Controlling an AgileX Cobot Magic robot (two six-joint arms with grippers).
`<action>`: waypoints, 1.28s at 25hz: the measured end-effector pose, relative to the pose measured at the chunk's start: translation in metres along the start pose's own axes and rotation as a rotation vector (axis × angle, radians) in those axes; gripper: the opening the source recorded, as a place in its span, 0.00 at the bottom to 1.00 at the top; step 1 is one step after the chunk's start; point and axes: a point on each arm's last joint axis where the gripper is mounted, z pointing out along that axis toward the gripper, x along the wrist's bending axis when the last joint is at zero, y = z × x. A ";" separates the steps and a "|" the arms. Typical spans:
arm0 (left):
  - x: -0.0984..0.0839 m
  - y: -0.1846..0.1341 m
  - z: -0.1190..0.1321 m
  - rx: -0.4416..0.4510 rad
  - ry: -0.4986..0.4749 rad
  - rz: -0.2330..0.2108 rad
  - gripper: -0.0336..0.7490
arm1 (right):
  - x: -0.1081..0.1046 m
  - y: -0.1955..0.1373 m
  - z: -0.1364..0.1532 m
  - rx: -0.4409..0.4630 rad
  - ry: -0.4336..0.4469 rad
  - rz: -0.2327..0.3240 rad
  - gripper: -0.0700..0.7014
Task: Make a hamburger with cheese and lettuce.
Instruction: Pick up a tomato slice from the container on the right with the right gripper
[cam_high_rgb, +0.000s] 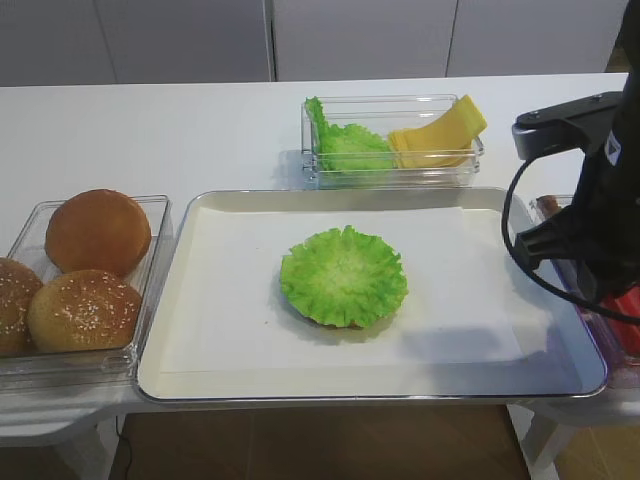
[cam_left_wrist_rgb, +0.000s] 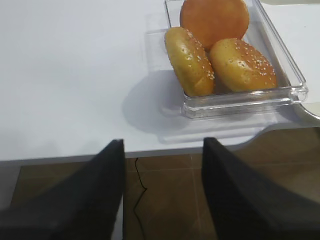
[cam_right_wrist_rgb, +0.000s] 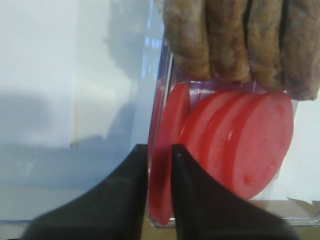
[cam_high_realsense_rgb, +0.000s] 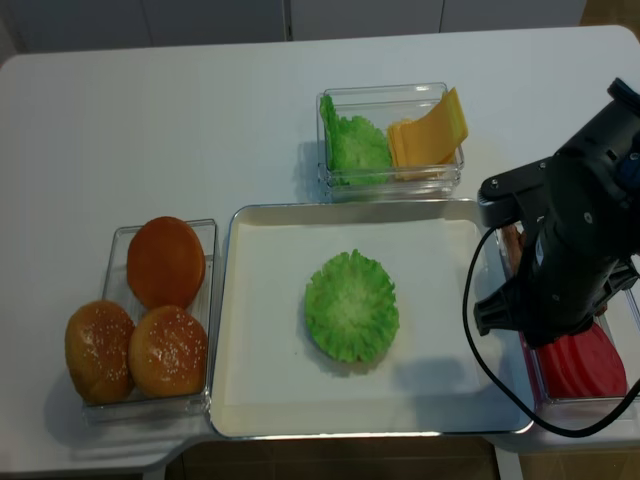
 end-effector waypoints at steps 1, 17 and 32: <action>0.000 0.000 0.000 0.000 0.000 0.000 0.52 | 0.000 0.000 0.000 0.000 0.000 0.000 0.25; 0.000 0.000 0.000 0.000 0.000 0.000 0.52 | 0.000 0.000 0.000 0.000 0.000 0.000 0.25; 0.000 0.000 0.000 0.000 0.000 0.000 0.52 | 0.000 0.000 -0.001 0.008 0.000 0.005 0.16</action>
